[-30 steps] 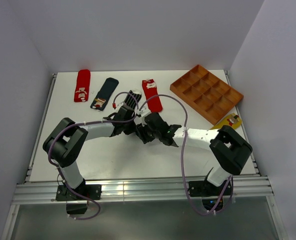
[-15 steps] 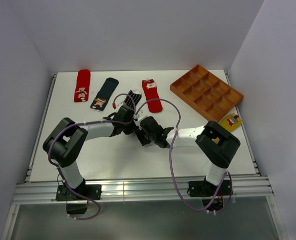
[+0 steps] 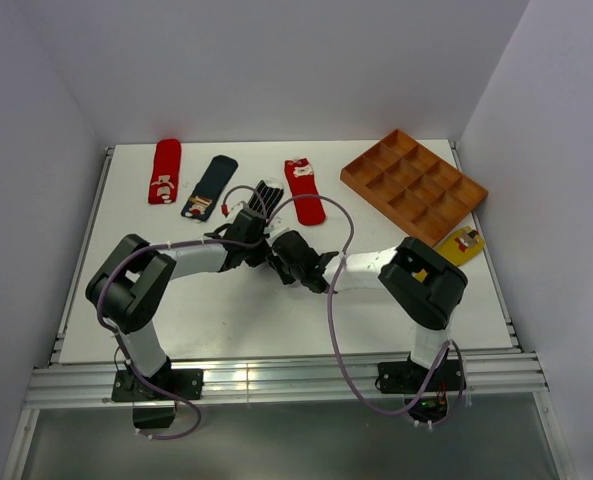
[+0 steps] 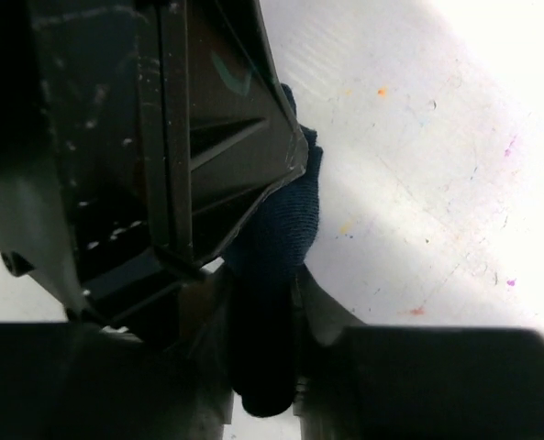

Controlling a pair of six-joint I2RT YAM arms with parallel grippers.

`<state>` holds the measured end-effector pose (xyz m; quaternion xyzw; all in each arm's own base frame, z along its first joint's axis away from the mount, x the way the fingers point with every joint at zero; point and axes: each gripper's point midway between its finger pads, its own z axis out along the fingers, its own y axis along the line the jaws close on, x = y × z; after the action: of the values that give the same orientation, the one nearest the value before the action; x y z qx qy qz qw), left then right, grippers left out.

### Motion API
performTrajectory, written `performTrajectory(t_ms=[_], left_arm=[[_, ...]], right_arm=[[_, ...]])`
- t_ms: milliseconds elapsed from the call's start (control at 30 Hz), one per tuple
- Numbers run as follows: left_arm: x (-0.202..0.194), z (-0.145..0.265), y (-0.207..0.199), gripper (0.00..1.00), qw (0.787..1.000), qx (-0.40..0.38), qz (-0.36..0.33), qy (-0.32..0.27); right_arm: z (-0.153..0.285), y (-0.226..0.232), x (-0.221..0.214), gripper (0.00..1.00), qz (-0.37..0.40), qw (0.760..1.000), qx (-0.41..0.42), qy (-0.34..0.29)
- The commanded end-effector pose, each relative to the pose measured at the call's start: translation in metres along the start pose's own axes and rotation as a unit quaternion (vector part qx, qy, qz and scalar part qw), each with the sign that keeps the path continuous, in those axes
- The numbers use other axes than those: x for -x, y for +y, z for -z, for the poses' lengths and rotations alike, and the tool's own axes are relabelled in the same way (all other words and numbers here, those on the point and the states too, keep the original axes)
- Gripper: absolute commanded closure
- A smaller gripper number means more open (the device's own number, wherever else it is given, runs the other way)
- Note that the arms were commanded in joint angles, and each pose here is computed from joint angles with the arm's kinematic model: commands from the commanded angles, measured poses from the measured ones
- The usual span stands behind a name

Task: Roll the socks
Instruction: Pick up the sock at the center of the board.

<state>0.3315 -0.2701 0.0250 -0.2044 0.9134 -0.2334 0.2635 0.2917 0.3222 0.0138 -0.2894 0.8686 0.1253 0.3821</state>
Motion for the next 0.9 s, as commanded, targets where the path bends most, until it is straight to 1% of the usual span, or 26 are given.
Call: performTrajectory(t_ms=[0, 67, 100, 133, 167, 200, 267, 300, 333, 367, 400, 467, 500, 533, 567, 600, 667, 733, 767, 800, 833, 867], left_arm=[[-0.020, 0.004, 0.001, 1.00, 0.999, 0.003, -0.019, 0.027], [-0.015, 0.008, -0.001, 0.99, 1.000, -0.002, -0.016, 0.017], [-0.012, 0.010, -0.001, 0.95, 1.000, -0.003, -0.013, 0.014], [-0.008, 0.014, -0.004, 0.93, 1.000, -0.009, -0.010, 0.009], [-0.006, 0.015, -0.003, 0.89, 1.000, -0.009, -0.008, 0.006], [0.001, 0.020, -0.007, 0.82, 1.000, -0.016, -0.002, -0.003], [0.012, 0.026, -0.006, 0.75, 1.000, -0.018, 0.008, -0.014], [0.019, 0.033, -0.011, 0.67, 0.999, -0.026, 0.012, -0.022], [0.025, 0.037, -0.011, 0.63, 0.999, -0.028, 0.017, -0.027], [0.035, 0.041, -0.012, 0.59, 0.999, -0.031, 0.023, -0.037], [0.042, 0.046, -0.014, 0.52, 0.998, -0.035, 0.025, -0.044], [0.062, 0.066, -0.023, 0.47, 0.996, -0.047, 0.030, -0.065], [0.078, 0.080, -0.026, 0.43, 0.994, -0.055, 0.031, -0.085], [0.084, 0.087, -0.023, 0.41, 0.994, -0.049, 0.031, -0.089], [0.101, 0.097, -0.022, 0.39, 0.993, -0.049, 0.033, -0.105], [0.110, 0.106, -0.022, 0.38, 0.991, -0.052, 0.034, -0.115], [0.135, 0.133, -0.016, 0.34, 0.987, -0.053, 0.036, -0.147], [0.150, 0.160, -0.015, 0.32, 0.982, -0.066, 0.036, -0.172], [0.159, 0.168, -0.004, 0.29, 0.981, -0.054, 0.036, -0.183], [0.165, 0.184, -0.003, 0.28, 0.978, -0.060, 0.033, -0.199], [0.169, 0.192, 0.001, 0.26, 0.976, -0.057, 0.030, -0.210], [0.173, 0.198, 0.013, 0.22, 0.975, -0.041, 0.026, -0.218]], right_arm=[[-0.007, -0.012, -0.041, 0.82, 0.018, 0.997, -0.032, 0.071], [-0.005, -0.017, -0.045, 0.91, 0.008, 0.996, -0.036, 0.079], [-0.003, -0.019, -0.050, 0.99, 0.004, 0.995, -0.039, 0.087], [-0.001, -0.024, -0.051, 1.00, -0.004, 0.995, -0.042, 0.089], [0.003, -0.024, -0.048, 1.00, -0.013, 0.996, -0.040, 0.084], [0.006, -0.026, -0.053, 1.00, -0.015, 0.995, -0.042, 0.088], [0.014, -0.028, -0.049, 1.00, -0.025, 0.995, -0.043, 0.083], [0.018, -0.031, -0.054, 1.00, -0.026, 0.995, -0.047, 0.088], [0.023, -0.031, -0.049, 1.00, -0.032, 0.995, -0.046, 0.078], [0.027, -0.033, -0.052, 1.00, -0.033, 0.995, -0.048, 0.078], [0.030, -0.034, -0.050, 1.00, -0.036, 0.995, -0.048, 0.074], [0.042, -0.040, -0.042, 1.00, -0.045, 0.996, -0.055, 0.063], [0.047, -0.047, -0.040, 1.00, -0.046, 0.995, -0.067, 0.062], [0.056, -0.046, -0.027, 1.00, -0.055, 0.996, -0.057, 0.044], [0.060, -0.050, -0.018, 1.00, -0.063, 0.996, -0.060, 0.033], [0.066, -0.059, -0.014, 1.00, -0.069, 0.995, -0.069, 0.033], [0.084, -0.072, 0.011, 1.00, -0.075, 0.994, -0.082, 0.008], [0.101, -0.095, 0.033, 1.00, -0.084, 0.991, -0.103, -0.020], [0.110, -0.107, 0.044, 1.00, -0.087, 0.989, -0.115, -0.029], [0.121, -0.130, 0.054, 1.00, -0.101, 0.984, -0.137, -0.044], [0.128, -0.144, 0.061, 1.00, -0.094, 0.982, -0.152, -0.051], [0.137, -0.158, 0.073, 1.00, -0.099, 0.979, -0.166, -0.063]])
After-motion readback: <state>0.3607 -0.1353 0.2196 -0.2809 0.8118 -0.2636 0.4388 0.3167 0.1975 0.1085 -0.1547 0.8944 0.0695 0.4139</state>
